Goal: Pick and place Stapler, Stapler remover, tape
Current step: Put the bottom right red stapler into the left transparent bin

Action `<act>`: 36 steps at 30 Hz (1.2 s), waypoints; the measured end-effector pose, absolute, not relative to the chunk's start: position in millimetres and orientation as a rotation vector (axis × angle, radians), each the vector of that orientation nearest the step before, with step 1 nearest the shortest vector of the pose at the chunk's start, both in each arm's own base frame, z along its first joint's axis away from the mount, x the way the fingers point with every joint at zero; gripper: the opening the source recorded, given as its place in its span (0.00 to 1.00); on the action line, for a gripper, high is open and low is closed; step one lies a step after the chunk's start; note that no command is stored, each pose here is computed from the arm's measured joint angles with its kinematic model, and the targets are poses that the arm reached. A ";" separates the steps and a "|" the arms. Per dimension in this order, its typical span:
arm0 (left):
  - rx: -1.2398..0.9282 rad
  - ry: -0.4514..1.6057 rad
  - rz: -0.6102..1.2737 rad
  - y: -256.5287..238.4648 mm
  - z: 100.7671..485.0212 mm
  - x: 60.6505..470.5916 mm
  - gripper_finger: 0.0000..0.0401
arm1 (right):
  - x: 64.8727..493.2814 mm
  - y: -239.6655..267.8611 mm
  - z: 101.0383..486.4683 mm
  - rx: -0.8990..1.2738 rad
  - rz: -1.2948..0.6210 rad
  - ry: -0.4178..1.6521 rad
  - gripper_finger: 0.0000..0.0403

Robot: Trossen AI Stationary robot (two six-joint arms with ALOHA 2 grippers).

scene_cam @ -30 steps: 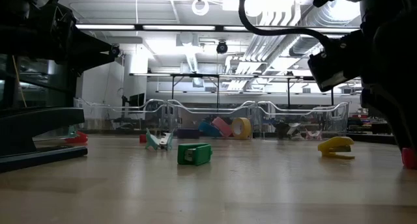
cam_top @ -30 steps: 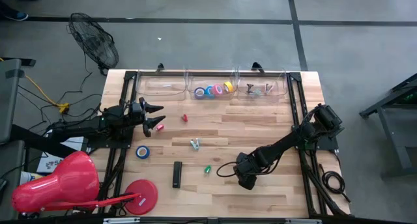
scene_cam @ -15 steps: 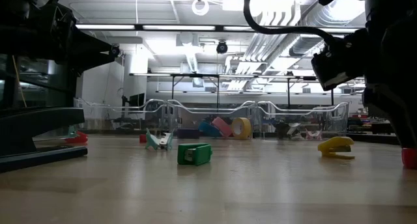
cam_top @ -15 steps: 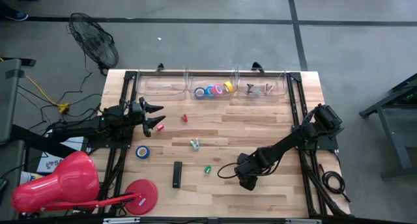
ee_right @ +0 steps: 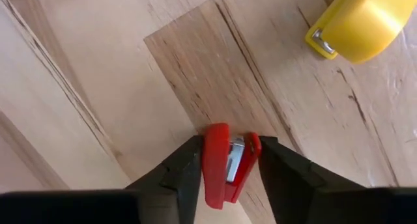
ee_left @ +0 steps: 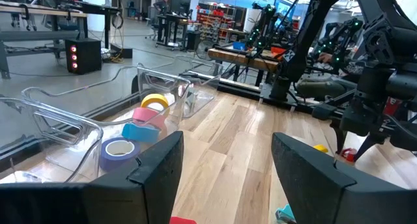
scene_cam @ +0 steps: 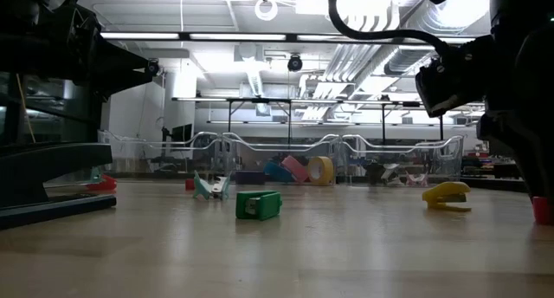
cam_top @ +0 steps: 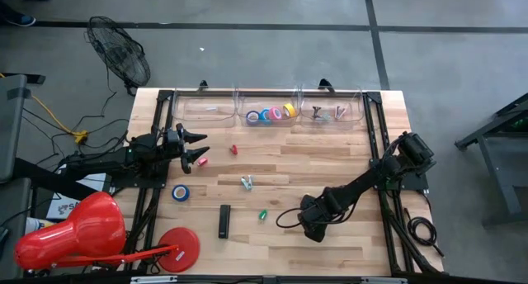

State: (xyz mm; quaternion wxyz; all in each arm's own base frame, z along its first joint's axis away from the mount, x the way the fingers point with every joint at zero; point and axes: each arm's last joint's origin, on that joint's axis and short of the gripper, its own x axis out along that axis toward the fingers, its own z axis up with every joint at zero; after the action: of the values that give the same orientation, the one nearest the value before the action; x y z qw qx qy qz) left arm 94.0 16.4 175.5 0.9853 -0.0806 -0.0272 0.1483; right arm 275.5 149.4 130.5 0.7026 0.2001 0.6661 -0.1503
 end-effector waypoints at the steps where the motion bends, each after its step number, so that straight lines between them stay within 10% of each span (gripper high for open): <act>1: -0.162 -0.055 0.298 16.4 175.5 94.0 0.57 | 275.9 149.5 130.4 0.447 -0.332 1.479 0.32; 13: -0.162 -0.055 0.298 16.4 175.4 94.0 0.57 | 281.6 152.3 130.9 0.498 -0.315 1.422 0.14; 36: -0.162 -0.055 0.298 16.4 175.5 94.0 0.57 | 332.8 91.9 220.9 0.505 -0.212 0.663 0.14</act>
State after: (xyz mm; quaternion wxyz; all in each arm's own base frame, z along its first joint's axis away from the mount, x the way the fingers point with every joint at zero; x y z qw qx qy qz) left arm 94.0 16.4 175.5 0.9853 -0.0806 -0.0272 0.1483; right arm 332.8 91.9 220.9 0.9089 0.2447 0.3216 -0.1026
